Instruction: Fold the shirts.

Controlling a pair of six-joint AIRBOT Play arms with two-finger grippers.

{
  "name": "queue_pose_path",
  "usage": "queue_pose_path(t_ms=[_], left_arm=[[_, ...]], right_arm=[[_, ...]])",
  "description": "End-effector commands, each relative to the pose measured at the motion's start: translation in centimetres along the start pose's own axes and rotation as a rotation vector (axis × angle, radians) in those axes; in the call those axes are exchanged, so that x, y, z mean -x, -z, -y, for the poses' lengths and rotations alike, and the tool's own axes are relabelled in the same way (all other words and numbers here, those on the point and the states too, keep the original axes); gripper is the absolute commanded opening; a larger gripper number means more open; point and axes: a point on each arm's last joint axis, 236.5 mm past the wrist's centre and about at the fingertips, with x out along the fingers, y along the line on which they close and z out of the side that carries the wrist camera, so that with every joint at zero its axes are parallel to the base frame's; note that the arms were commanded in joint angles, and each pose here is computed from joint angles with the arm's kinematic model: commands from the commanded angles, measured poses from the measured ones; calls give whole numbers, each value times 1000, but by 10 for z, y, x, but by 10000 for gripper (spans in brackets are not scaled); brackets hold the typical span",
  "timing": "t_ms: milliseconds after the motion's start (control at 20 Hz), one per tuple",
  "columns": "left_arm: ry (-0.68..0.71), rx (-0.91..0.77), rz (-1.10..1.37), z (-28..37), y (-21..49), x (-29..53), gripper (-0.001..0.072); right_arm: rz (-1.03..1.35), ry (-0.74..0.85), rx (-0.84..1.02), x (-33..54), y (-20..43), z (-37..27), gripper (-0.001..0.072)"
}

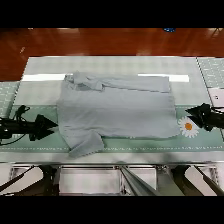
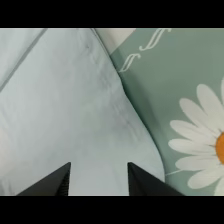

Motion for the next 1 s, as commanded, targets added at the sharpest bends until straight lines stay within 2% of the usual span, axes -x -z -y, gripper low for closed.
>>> queue_pose_path(t_ms=[0,150,200,250,300,500,700,950], left_arm=[[24,2,-31,10,8,-24,510],[53,-41,-35,31,6,-41,500],[44,-64,-35,35,5,-44,338],[44,-83,-33,39,4,-44,16],[49,-102,-31,44,1,-41,18],[70,-142,-32,59,-5,-31,18],[69,-146,-26,60,-7,-30,18],[69,-148,-29,60,-6,-31,18]], right_arm=[[-17,-23,1,-1,6,-4,408],[-42,-33,-4,0,12,-6,408],[-38,-17,-2,0,11,-2,408],[-46,9,-4,0,13,4,408],[-61,54,-6,0,16,15,408],[-194,424,-84,24,50,96,408],[-370,375,-112,15,82,91,408],[-469,318,-66,-14,95,78,408]])
